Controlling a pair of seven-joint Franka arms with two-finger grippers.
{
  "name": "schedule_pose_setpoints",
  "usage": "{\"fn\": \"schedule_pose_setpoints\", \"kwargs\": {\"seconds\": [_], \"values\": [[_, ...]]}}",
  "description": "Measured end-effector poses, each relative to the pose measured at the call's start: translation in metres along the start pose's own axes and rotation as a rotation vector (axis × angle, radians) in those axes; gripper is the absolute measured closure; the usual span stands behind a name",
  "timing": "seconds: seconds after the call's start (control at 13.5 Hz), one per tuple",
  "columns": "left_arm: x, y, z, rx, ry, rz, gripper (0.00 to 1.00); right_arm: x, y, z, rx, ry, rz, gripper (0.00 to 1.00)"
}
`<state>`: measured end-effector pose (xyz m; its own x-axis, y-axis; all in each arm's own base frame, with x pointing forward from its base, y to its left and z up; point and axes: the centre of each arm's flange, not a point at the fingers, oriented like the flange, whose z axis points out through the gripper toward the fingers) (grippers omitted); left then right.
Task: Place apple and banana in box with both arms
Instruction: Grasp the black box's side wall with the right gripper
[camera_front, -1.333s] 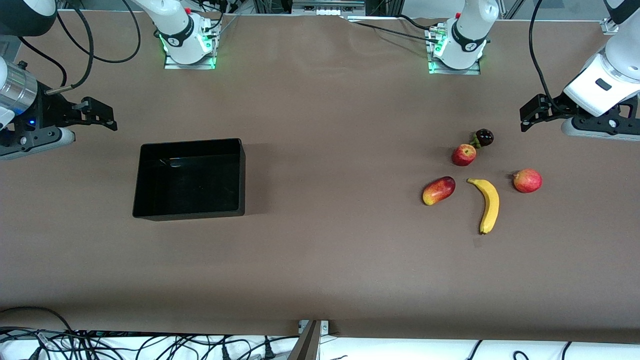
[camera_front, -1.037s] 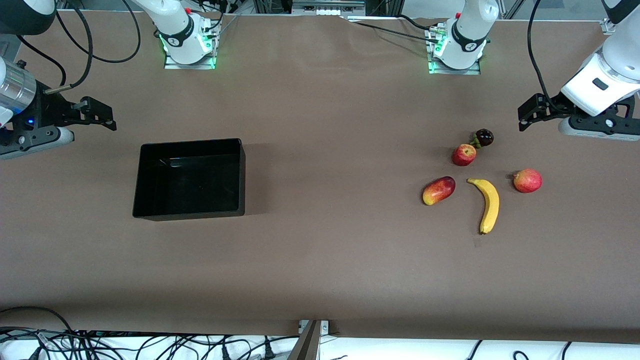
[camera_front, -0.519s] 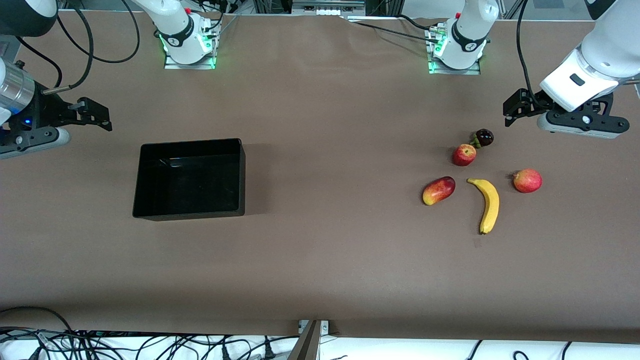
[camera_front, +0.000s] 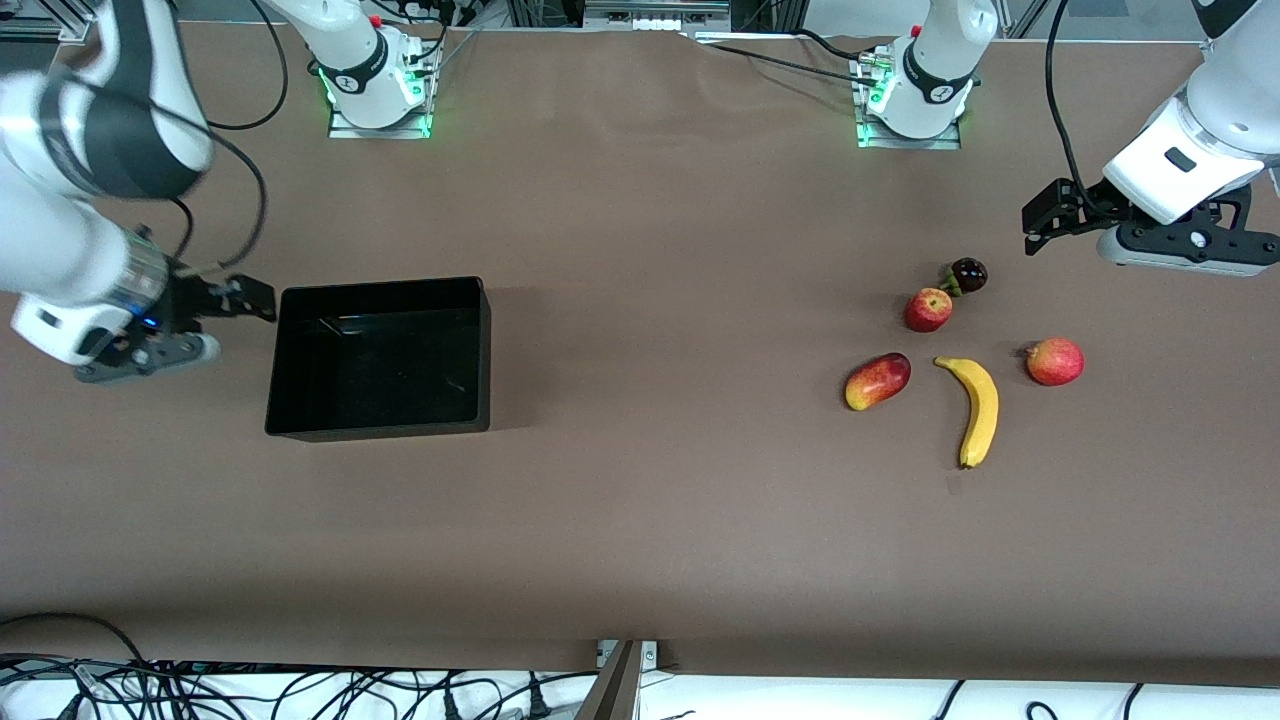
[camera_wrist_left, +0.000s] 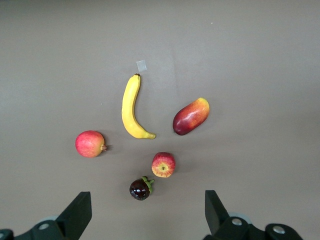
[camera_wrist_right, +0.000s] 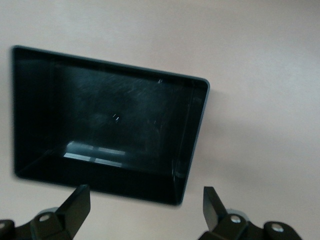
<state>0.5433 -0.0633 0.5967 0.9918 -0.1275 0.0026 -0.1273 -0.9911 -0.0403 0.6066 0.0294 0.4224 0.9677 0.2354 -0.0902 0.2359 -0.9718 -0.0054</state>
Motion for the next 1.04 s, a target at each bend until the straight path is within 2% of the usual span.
{"fn": "schedule_pose_setpoints", "kwargs": {"seconds": [0.15, 0.59, 0.81, 1.04], "values": [[0.0, 0.0, 0.0, 0.0, -0.001, 0.0, 0.0, -0.004, 0.009, 0.046, -0.005, 0.003, 0.017, 0.0], [-0.001, -0.001, 0.001, 0.0, -0.007, -0.001, 0.0, -0.01, 0.061, 0.117, -0.029, 0.009, 0.048, 0.0], [-0.001, -0.001, 0.001, 0.0, -0.012, -0.001, 0.0, -0.028, 0.066, 0.158, -0.022, -0.011, 0.066, 0.06], [-0.003, -0.008, 0.002, 0.0, -0.025, -0.015, 0.0, -0.034, 0.065, 0.166, -0.016, -0.025, 0.068, 0.11]]}}
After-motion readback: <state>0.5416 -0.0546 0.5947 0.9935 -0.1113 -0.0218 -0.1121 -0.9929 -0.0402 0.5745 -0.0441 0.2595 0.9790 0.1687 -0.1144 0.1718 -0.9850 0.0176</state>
